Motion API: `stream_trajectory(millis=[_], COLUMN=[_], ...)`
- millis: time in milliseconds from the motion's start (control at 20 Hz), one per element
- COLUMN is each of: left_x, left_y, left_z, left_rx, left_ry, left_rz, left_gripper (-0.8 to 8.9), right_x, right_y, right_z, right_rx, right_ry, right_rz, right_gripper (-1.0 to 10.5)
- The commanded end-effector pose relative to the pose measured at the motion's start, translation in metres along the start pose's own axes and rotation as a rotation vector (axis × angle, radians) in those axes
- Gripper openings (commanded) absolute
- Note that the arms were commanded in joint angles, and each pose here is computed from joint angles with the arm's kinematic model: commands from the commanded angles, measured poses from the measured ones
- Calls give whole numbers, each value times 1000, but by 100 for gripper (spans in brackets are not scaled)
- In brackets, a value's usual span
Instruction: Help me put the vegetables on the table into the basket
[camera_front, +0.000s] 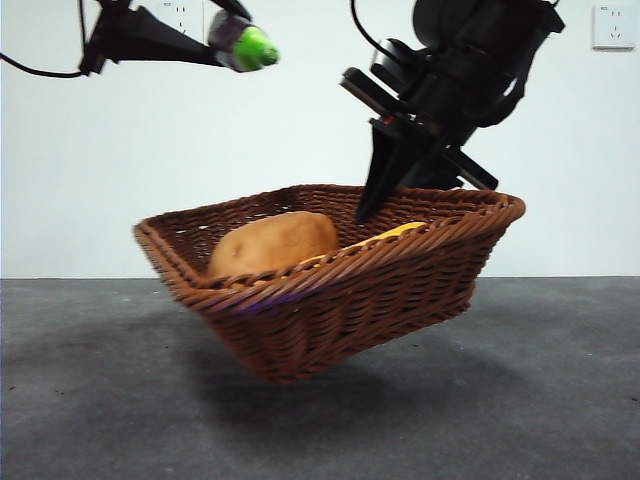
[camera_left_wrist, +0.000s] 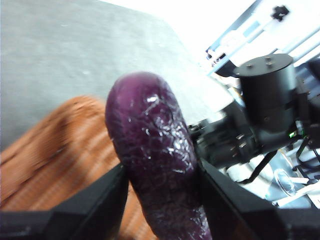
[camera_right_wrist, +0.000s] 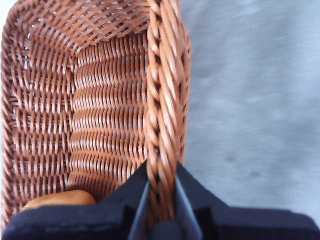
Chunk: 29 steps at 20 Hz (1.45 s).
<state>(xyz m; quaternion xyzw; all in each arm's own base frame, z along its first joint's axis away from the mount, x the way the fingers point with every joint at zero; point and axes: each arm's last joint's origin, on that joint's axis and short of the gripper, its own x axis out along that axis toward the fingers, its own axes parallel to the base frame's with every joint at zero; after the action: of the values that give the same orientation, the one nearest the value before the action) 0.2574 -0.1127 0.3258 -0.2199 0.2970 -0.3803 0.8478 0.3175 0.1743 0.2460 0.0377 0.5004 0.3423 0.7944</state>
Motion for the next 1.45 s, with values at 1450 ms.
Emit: stream_trajectory(millis=[1450], left_x=[67], left_y=[9], left_z=[-28], left_rx=[-73], left_ry=[157], left_rz=[-30], left_gripper=[293], right_x=[2], right_y=[5], right_z=[-1], right_rx=[24], right_ry=[12], right_rz=[91], right_gripper=[-11])
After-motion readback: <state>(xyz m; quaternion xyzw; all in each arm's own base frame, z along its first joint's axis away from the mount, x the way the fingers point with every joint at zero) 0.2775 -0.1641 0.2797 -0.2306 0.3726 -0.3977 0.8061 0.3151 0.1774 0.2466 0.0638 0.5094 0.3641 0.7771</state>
